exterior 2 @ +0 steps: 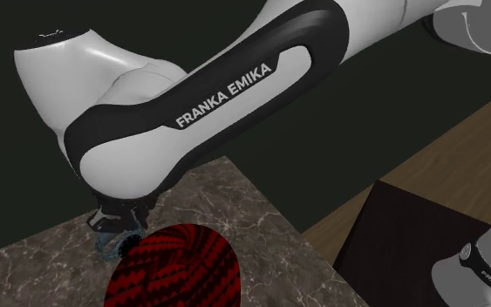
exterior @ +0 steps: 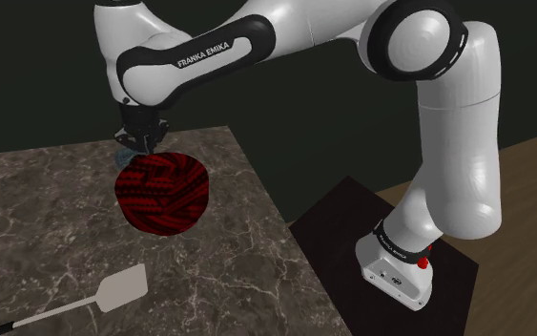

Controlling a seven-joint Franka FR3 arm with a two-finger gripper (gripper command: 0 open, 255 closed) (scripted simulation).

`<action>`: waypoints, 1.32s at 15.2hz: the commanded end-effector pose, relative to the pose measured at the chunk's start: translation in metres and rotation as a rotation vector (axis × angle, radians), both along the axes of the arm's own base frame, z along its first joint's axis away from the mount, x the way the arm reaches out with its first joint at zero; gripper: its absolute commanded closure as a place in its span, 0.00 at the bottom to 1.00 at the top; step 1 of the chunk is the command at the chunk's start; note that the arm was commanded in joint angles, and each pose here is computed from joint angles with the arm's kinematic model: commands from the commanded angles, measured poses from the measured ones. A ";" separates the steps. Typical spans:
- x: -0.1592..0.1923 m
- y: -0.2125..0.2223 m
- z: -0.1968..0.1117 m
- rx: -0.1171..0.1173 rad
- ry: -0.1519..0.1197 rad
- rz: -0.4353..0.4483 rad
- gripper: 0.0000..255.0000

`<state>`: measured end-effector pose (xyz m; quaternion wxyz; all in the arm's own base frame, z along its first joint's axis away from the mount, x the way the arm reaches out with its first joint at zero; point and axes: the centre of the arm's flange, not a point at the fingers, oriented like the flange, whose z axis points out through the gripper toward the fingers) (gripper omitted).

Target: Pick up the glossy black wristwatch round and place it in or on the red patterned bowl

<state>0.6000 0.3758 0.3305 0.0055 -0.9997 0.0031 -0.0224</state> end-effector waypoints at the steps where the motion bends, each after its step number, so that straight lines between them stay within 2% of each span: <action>1: -0.001 0.001 0.011 0.000 0.000 0.000 1.00; 20: -0.001 0.001 0.111 0.000 0.000 0.000 1.00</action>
